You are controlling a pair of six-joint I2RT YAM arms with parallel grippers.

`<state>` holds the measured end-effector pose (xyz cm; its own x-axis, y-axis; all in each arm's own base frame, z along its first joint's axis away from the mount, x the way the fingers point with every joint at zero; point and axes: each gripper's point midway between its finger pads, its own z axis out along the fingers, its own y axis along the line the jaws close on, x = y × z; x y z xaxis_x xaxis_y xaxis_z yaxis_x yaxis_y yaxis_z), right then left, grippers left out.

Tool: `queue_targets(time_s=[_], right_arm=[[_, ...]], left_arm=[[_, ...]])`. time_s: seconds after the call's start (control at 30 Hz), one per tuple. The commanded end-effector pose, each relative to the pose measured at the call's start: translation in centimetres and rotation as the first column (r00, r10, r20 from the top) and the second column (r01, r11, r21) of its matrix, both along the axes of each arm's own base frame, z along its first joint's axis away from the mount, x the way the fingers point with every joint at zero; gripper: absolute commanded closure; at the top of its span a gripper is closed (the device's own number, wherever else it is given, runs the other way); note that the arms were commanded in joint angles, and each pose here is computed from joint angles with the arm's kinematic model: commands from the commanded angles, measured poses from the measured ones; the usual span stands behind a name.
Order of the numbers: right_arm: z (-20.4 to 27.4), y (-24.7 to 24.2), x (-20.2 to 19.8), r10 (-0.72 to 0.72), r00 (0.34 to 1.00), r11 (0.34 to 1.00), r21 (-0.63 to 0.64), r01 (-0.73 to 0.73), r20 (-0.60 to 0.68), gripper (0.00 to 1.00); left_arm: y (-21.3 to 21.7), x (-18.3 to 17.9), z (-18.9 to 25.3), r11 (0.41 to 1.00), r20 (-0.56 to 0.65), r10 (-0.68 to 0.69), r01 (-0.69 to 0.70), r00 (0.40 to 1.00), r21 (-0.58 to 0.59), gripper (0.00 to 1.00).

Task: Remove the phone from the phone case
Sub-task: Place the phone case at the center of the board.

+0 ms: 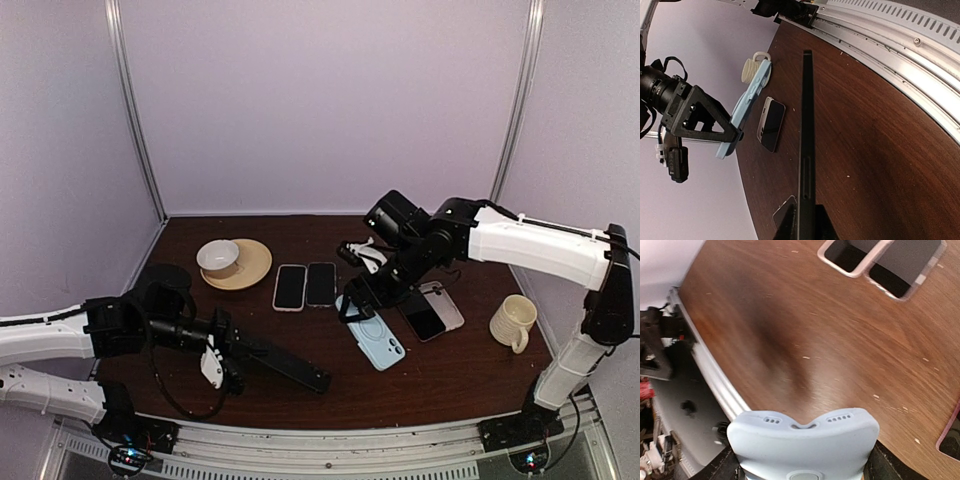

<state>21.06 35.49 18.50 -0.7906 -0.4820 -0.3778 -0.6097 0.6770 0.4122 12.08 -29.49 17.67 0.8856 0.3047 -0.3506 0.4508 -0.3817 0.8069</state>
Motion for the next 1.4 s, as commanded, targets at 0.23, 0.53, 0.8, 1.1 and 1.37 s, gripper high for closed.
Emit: queue_targets(time_s=[0.23, 0.53, 0.8, 1.1, 1.37], right_arm=[[-5.5, -6.5, 5.2, -0.201, 0.973, 0.914, -0.336, 0.229, 0.115, 0.27], [-9.2, -5.4, 8.1, -0.238, 0.966, 0.883, -0.391, 0.259, 0.102, 0.25], [-12.6, -5.1, 9.4, -0.25, 0.965, 0.869, -0.422, 0.259, 0.079, 0.22], [-13.9, -6.0, 10.3, -0.249, 0.963, 0.845, -0.462, 0.269, 0.105, 0.09], [-10.5, -5.7, 10.4, -0.168, 0.972, 0.89, -0.398, 0.221, 0.164, 0.0]], left_arm=[[-0.7, 0.2, 1.8, 0.998, 0.043, -0.012, 0.014, 0.999, -0.054, 1.0], [-0.6, 0.1, 1.6, 0.999, 0.04, -0.013, 0.014, 0.999, -0.044, 1.0], [-0.5, 0.1, 1.4, 0.999, 0.04, -0.013, 0.014, 0.999, -0.035, 1.0], [-0.5, 0.2, 1.1, 1.0, 0.035, -0.012, 0.013, 0.999, -0.025, 1.0], [-0.5, 0.3, 0.8, 1.0, 0.03, -0.007, 0.008, 1.0, -0.016, 1.0]])
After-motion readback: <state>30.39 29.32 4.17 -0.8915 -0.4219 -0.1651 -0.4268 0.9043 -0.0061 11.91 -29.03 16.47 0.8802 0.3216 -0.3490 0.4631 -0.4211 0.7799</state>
